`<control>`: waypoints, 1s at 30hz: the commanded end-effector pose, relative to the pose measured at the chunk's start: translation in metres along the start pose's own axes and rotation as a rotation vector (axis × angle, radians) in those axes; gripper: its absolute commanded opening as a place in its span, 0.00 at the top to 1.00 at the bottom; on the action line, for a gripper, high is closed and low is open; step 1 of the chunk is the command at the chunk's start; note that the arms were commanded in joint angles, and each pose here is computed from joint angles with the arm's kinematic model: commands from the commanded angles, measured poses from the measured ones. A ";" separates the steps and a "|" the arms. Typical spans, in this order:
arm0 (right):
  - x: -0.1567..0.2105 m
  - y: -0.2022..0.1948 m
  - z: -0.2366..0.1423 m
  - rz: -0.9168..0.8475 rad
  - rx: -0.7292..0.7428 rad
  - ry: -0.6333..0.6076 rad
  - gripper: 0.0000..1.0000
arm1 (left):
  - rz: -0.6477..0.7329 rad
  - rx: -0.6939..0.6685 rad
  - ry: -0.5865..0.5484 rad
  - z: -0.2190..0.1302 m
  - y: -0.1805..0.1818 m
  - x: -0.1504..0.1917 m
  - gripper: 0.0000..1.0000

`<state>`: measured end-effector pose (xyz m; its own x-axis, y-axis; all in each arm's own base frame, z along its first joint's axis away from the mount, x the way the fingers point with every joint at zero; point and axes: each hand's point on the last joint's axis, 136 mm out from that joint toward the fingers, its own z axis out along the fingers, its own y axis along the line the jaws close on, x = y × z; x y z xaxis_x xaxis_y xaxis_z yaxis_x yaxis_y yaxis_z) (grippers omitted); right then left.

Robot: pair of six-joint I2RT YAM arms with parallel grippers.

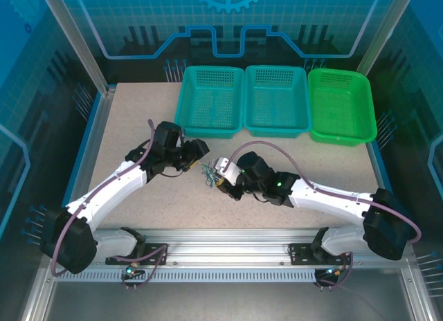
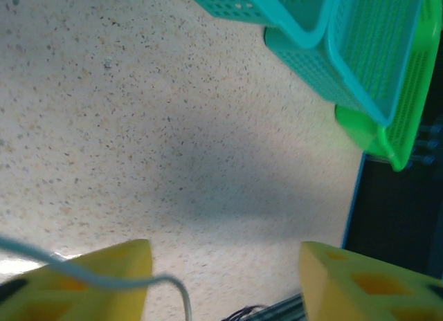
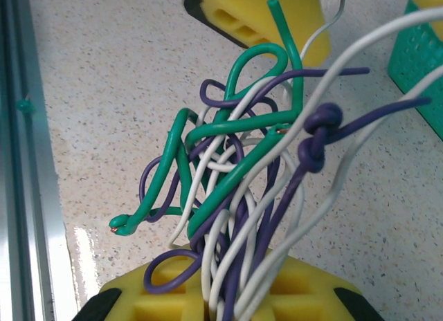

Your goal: Untangle the cables

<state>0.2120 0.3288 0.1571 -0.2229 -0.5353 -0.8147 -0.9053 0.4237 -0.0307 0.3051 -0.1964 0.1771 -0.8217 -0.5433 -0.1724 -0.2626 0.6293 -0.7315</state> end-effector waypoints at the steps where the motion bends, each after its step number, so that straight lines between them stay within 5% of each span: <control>1: -0.017 0.005 -0.009 -0.016 -0.019 -0.079 1.00 | -0.028 0.019 -0.033 0.001 -0.002 -0.007 0.69; 3: -0.015 0.000 -0.008 -0.003 0.000 -0.072 1.00 | -0.022 0.034 -0.029 0.001 -0.007 -0.008 1.00; 8: 0.016 -0.022 0.002 0.107 0.083 -0.017 0.92 | -0.020 0.073 -0.130 -0.029 -0.011 -0.034 1.00; 13: 0.096 -0.054 0.020 0.261 0.219 0.188 0.87 | 0.009 0.131 -0.348 -0.097 -0.021 -0.074 1.00; 17: 0.120 -0.064 0.026 0.322 0.273 0.293 0.81 | 0.063 0.108 -0.381 -0.111 -0.024 -0.077 1.00; 22: 0.107 -0.059 0.020 0.345 0.243 0.277 0.54 | 0.100 0.164 -0.292 -0.087 -0.027 -0.065 1.00; 30: 0.039 -0.060 -0.016 0.307 0.218 0.122 0.35 | 0.149 0.088 -0.244 -0.061 -0.012 -0.054 1.00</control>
<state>0.2439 0.2630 0.1026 -0.5572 -0.4691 -0.6852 -0.6837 0.7275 0.0578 0.3222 -0.1388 0.2437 -0.6903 -0.6029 -0.3999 -0.1159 0.6378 -0.7614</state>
